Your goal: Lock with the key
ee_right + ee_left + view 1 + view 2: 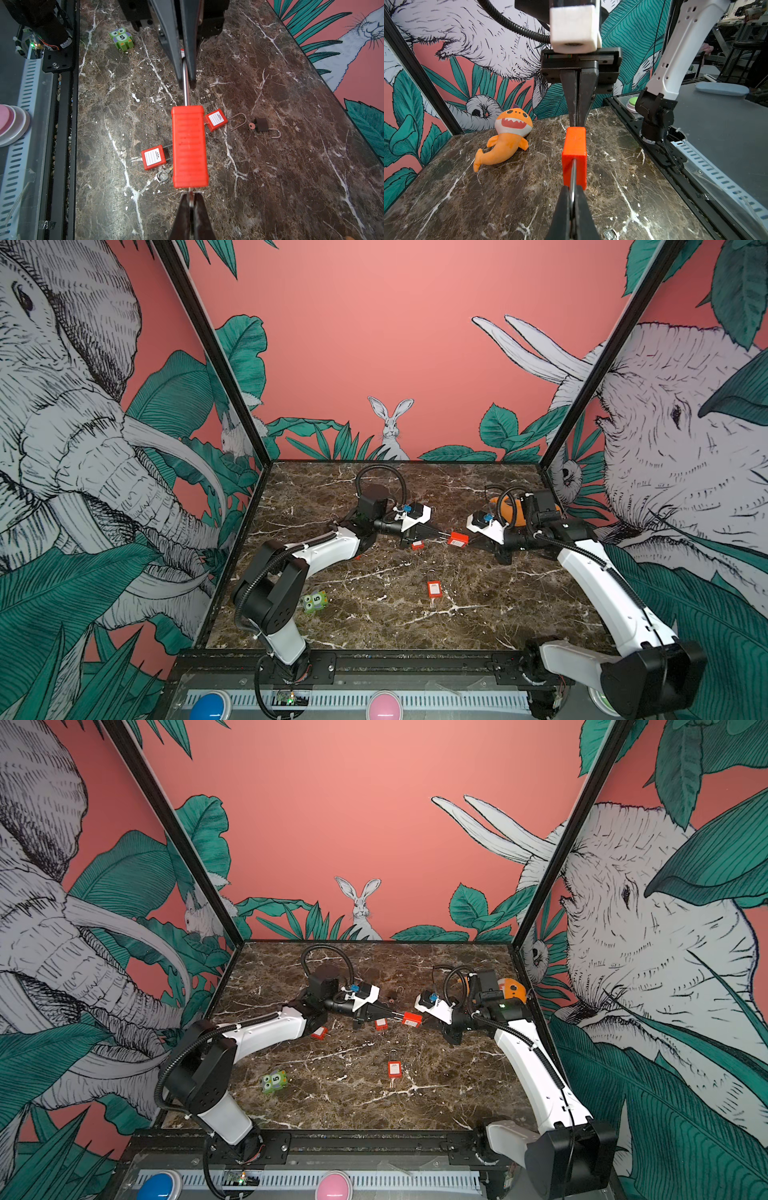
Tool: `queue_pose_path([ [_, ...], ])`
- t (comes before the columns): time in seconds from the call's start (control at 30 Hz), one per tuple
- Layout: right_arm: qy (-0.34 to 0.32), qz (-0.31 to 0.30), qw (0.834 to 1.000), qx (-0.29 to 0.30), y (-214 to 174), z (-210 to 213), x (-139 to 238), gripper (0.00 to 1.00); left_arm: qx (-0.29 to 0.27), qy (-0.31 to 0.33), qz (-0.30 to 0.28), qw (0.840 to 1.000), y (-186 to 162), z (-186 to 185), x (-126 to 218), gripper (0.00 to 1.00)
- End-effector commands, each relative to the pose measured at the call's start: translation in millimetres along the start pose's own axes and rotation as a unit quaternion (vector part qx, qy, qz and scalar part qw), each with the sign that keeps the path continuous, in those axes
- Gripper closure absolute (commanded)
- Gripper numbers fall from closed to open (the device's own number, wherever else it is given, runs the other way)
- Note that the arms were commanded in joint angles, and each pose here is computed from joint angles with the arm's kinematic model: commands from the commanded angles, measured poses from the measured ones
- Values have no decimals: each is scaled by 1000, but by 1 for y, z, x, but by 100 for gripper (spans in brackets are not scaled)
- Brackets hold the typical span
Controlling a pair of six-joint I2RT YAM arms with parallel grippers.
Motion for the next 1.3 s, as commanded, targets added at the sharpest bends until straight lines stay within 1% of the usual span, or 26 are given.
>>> queue_pose_path([
  [0.0, -39, 29, 999, -9, -13, -4, 6, 100, -16, 18, 9, 1000, 9, -1, 21, 100],
  [0.27, -79, 17, 997, 12, -9, -12, 10, 100, -9, 11, 9, 1000, 9, -4, 23, 100],
  [0.43, -90, 28, 996, 1, -16, -12, 9, 100, -5, 14, 34, 999, 5, -8, 39, 100],
  [0.53, -97, 24, 995, -2, -20, -12, 7, 100, -6, 23, 39, 999, 7, -5, 50, 100],
  [0.7, -101, 16, 995, -7, -22, -11, 5, 100, -5, 8, 49, 999, 9, -8, 53, 100],
  [0.77, -108, 17, 994, -13, -24, -12, 5, 100, -6, 0, 59, 998, 9, -12, 54, 100],
  [0.83, -117, 18, 993, -24, -25, -15, 5, 100, 2, -13, 92, 996, 5, -20, 57, 100],
  [0.87, -126, 18, 991, -34, -27, -17, 4, 100, 13, -14, 120, 993, -2, -23, 60, 100],
  [0.97, -169, 22, 981, -89, -34, -29, 3, 100, 39, -48, 197, 978, -11, -35, 69, 100],
  [1.0, -175, 25, 978, -107, -36, -32, 2, 100, 53, -60, 216, 973, -13, -40, 71, 100],
  [1.1, -198, 29, 967, -159, -43, -39, 1, 100, 63, -81, 264, 959, -20, -52, 77, 100],
  [1.17, -207, 13, 961, -181, -44, -41, -2, 100, 69, -94, 294, 949, -25, -59, 78, 100],
  [1.27, -224, -10, 954, -201, -46, -41, -7, 100, 91, -139, 339, 926, -33, -73, 80, 100],
])
Point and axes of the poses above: each gripper's point midway between its finger pads, its own x axis back along the fingers, its own z axis along the line the jaws close on, y = z × x, the point moved 4 cm from there along x, back along the fingers, and after that the axes turned 10 degrees about -x, right-handed, at the moved point
